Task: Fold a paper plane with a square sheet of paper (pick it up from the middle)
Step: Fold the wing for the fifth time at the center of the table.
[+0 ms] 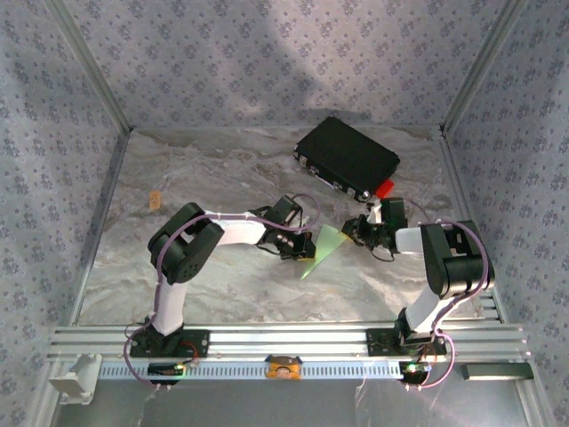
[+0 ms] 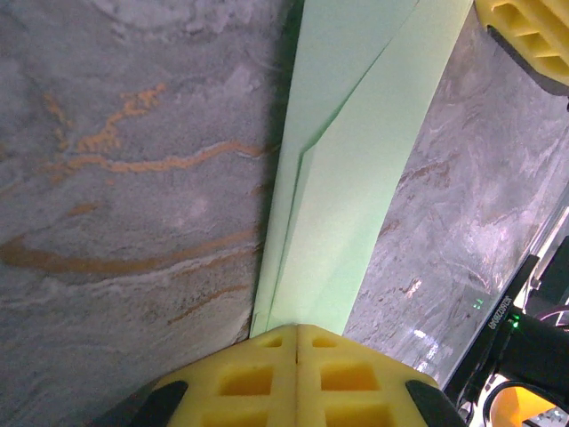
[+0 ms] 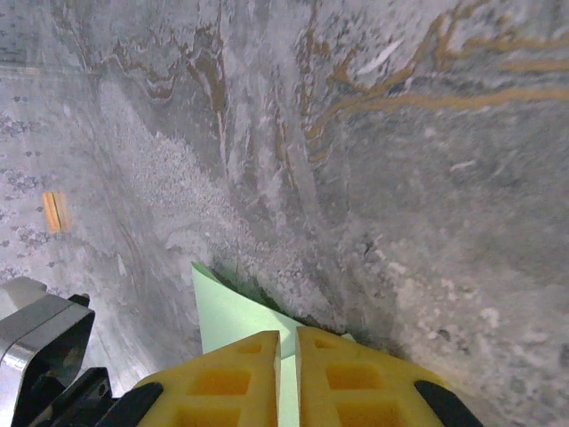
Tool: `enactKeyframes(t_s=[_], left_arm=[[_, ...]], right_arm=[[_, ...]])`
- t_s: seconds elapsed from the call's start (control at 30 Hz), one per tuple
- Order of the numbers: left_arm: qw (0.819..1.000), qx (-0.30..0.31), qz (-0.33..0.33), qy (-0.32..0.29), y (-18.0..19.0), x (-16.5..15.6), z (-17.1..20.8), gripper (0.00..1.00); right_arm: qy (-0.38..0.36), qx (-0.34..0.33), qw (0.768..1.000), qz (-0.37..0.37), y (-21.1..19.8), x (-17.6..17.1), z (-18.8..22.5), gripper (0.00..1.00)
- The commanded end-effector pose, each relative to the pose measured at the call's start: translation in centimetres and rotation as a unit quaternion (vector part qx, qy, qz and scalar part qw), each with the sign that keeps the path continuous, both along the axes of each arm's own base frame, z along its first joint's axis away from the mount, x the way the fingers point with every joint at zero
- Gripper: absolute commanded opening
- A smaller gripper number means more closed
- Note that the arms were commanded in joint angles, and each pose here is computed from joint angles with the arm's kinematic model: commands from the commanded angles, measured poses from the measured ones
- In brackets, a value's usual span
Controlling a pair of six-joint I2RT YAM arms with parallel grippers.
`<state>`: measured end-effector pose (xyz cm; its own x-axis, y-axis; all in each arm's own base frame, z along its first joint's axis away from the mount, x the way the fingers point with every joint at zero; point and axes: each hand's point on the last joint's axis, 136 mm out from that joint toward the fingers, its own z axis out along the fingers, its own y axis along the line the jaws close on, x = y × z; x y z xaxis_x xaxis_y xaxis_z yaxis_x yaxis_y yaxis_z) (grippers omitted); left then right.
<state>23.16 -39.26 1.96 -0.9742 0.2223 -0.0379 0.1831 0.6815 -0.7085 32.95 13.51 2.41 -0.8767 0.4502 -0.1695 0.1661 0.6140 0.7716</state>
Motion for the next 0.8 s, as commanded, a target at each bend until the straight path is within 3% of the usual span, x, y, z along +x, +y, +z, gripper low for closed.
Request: enactKeyframes(t_s=[0.0,0.2,0.33,0.57,0.77], left_arm=[[0.997,0.073,0.013,0.033,2.4,-1.7,-3.7,0.00],[0.997,0.073,0.015,0.030,2.4,-1.6,-3.6,0.00],[0.997,0.069,0.017,0.029,2.2,-1.5,-3.4,0.00],[0.998,0.062,0.018,0.024,1.9,-1.3,-2.8,0.00],[0.998,0.059,0.011,0.016,1.7,-0.8,-1.8,0.00]], right_arm=[[-0.008,-0.023,0.999,-0.033,-1.5,0.6,0.5,0.15],[-0.030,-0.054,0.998,-0.024,-1.6,-0.6,3.0,0.15],[-0.023,-0.028,0.999,0.003,0.4,-2.1,3.3,0.14],[0.001,-0.004,0.997,0.079,5.7,-3.8,2.0,0.09],[0.045,-0.029,0.997,0.061,4.9,-4.7,-0.9,0.05]])
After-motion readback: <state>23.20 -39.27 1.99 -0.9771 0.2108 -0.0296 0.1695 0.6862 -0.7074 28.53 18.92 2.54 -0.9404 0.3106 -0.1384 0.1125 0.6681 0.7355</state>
